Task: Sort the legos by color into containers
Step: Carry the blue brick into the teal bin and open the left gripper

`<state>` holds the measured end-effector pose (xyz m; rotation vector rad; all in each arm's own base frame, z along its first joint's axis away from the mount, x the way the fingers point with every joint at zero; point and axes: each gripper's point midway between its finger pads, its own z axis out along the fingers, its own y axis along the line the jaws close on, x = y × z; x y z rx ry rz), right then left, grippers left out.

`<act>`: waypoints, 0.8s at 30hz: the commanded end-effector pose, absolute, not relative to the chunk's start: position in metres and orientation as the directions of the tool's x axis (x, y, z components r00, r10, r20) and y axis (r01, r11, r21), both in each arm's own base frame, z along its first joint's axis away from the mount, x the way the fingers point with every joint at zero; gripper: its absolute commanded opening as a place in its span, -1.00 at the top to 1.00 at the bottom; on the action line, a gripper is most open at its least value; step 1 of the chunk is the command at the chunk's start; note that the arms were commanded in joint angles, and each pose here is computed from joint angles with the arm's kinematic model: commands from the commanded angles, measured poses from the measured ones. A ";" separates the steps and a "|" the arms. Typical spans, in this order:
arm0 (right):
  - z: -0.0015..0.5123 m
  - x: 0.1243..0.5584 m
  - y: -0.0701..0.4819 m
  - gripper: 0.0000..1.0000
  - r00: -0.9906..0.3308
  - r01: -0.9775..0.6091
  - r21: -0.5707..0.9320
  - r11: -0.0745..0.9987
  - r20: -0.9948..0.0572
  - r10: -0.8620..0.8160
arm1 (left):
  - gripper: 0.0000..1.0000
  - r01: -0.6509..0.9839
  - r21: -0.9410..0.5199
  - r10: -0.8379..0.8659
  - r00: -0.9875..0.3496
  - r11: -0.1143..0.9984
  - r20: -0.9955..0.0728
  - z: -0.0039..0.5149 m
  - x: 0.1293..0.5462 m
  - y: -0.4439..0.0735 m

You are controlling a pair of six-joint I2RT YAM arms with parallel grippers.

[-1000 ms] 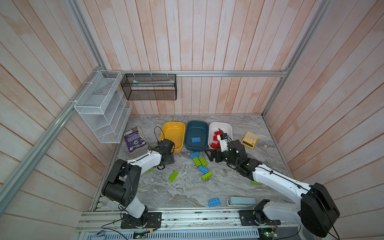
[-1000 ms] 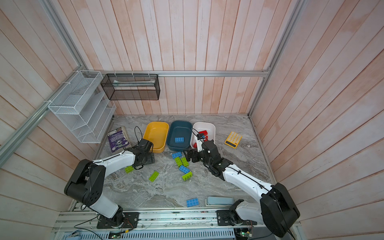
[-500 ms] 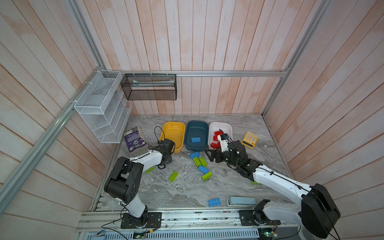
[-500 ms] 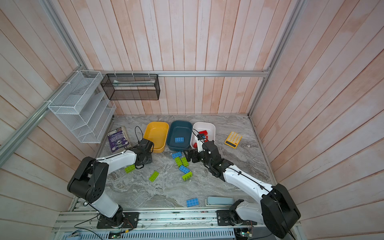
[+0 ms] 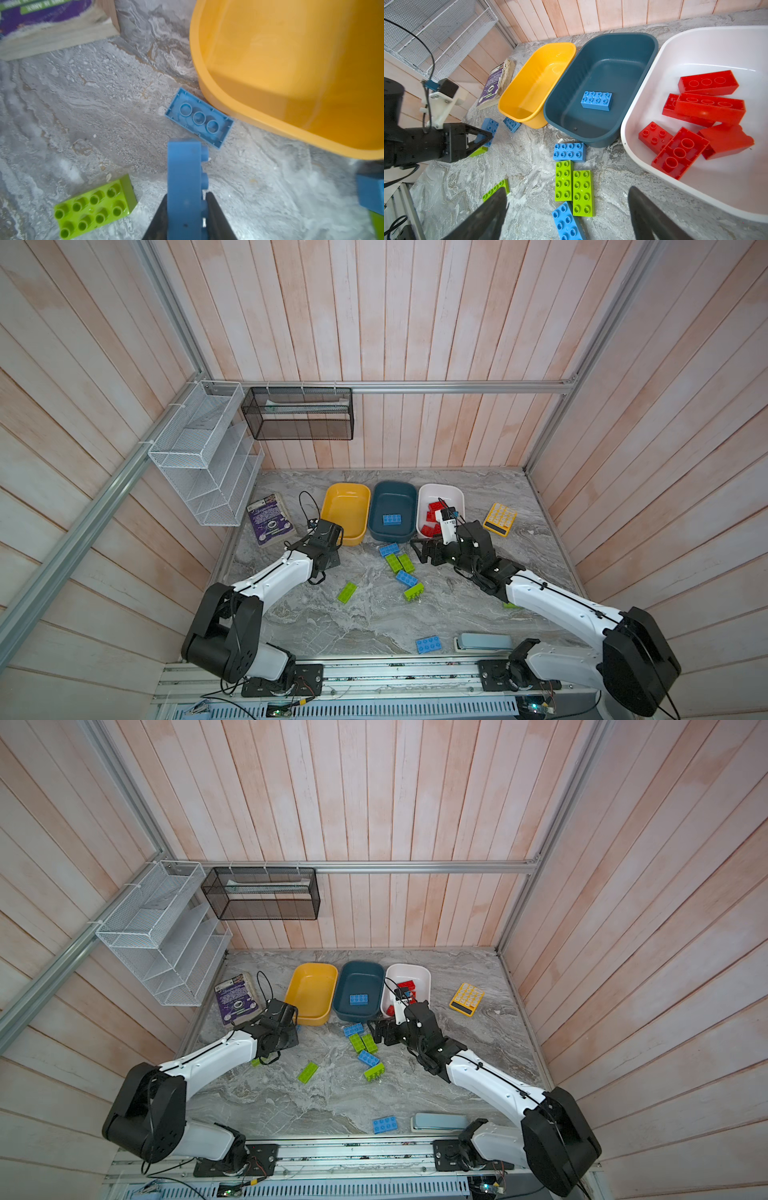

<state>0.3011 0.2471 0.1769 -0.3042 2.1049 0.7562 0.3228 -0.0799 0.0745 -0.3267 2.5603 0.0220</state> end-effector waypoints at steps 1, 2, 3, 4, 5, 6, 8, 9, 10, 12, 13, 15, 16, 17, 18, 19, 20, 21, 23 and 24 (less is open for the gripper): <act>0.186 0.298 0.247 -0.82 -0.594 -0.471 0.400 0.786 -0.803 0.053 | 0.47 -0.179 -0.095 -0.201 -0.811 0.979 -0.549 0.092 0.316 -0.092; 0.186 0.297 0.247 -0.82 -0.596 -0.472 0.398 0.786 -0.802 0.048 | 0.47 -0.153 -0.114 -0.191 -0.803 0.982 -0.564 0.101 0.318 -0.100; 0.185 0.295 0.246 -0.82 -0.598 -0.473 0.397 0.786 -0.800 0.045 | 0.47 -0.128 -0.126 -0.178 -0.797 0.984 -0.577 0.109 0.320 -0.107; 0.184 0.294 0.245 -0.82 -0.600 -0.472 0.395 0.788 -0.799 0.041 | 0.47 -0.097 -0.139 -0.161 -0.790 0.986 -0.592 0.119 0.324 -0.117; 0.182 0.291 0.244 -0.82 -0.603 -0.471 0.390 0.791 -0.797 0.034 | 0.47 -0.066 -0.147 -0.142 -0.785 0.987 -0.602 0.127 0.327 -0.127; 0.181 0.290 0.243 -0.82 -0.606 -0.469 0.386 0.795 -0.795 0.029 | 0.47 -0.045 -0.153 -0.131 -0.780 0.987 -0.612 0.135 0.333 -0.135; 0.179 0.287 0.239 -0.82 -0.613 -0.463 0.374 0.804 -0.790 0.014 | 0.47 0.007 -0.159 -0.096 -0.770 0.987 -0.630 0.151 0.345 -0.158; 0.177 0.286 0.236 -0.82 -0.617 -0.459 0.369 0.808 -0.787 0.009 | 0.47 0.033 -0.161 -0.079 -0.764 0.986 -0.640 0.157 0.351 -0.169; 0.177 0.283 0.234 -0.83 -0.620 -0.458 0.365 0.811 -0.784 0.003 | 0.47 0.061 -0.167 -0.064 -0.756 0.984 -0.652 0.164 0.359 -0.182; 0.176 0.278 0.230 -0.83 -0.627 -0.452 0.355 0.818 -0.779 -0.008 | 0.47 0.113 -0.184 -0.039 -0.744 0.976 -0.667 0.172 0.375 -0.206; 0.175 0.276 0.228 -0.83 -0.630 -0.449 0.350 0.822 -0.777 -0.013 | 0.47 0.136 -0.192 -0.029 -0.742 0.972 -0.670 0.174 0.385 -0.218; 0.174 0.270 0.221 -0.84 -0.636 -0.440 0.339 0.831 -0.771 -0.022 | 0.47 0.170 -0.201 -0.008 -0.743 0.965 -0.669 0.173 0.402 -0.238; 0.171 0.266 0.218 -0.84 -0.643 -0.437 0.335 0.835 -0.765 -0.030 | 0.47 0.184 -0.210 -0.004 -0.742 0.960 -0.670 0.173 0.412 -0.247; 0.168 0.262 0.215 -0.84 -0.653 -0.434 0.330 0.838 -0.757 -0.040 | 0.47 0.201 -0.219 0.001 -0.741 0.955 -0.672 0.173 0.421 -0.257; 0.165 0.260 0.214 -0.84 -0.660 -0.432 0.326 0.841 -0.750 -0.048 | 0.47 0.214 -0.223 0.011 -0.745 0.951 -0.667 0.169 0.427 -0.265; 0.160 0.256 0.211 -0.84 -0.671 -0.426 0.319 0.847 -0.739 -0.059 | 0.47 0.226 -0.230 0.017 -0.747 0.947 -0.665 0.166 0.435 -0.273; 0.156 0.252 0.208 -0.84 -0.678 -0.422 0.315 0.850 -0.732 -0.066 | 0.47 0.233 -0.231 0.023 -0.749 0.945 -0.662 0.162 0.442 -0.279; 0.152 0.250 0.206 -0.84 -0.685 -0.418 0.312 0.853 -0.725 -0.071 | 0.46 0.240 -0.232 0.028 -0.749 0.943 -0.662 0.161 0.447 -0.284; 0.144 0.243 0.203 -0.83 -0.699 -0.415 0.312 0.855 -0.711 -0.081 | 0.46 0.255 -0.229 0.045 -0.754 0.940 -0.655 0.153 0.458 -0.294; 0.141 0.241 0.202 -0.82 -0.705 -0.416 0.312 0.854 -0.704 -0.085 | 0.46 0.262 -0.226 0.052 -0.753 0.938 -0.656 0.152 0.462 -0.297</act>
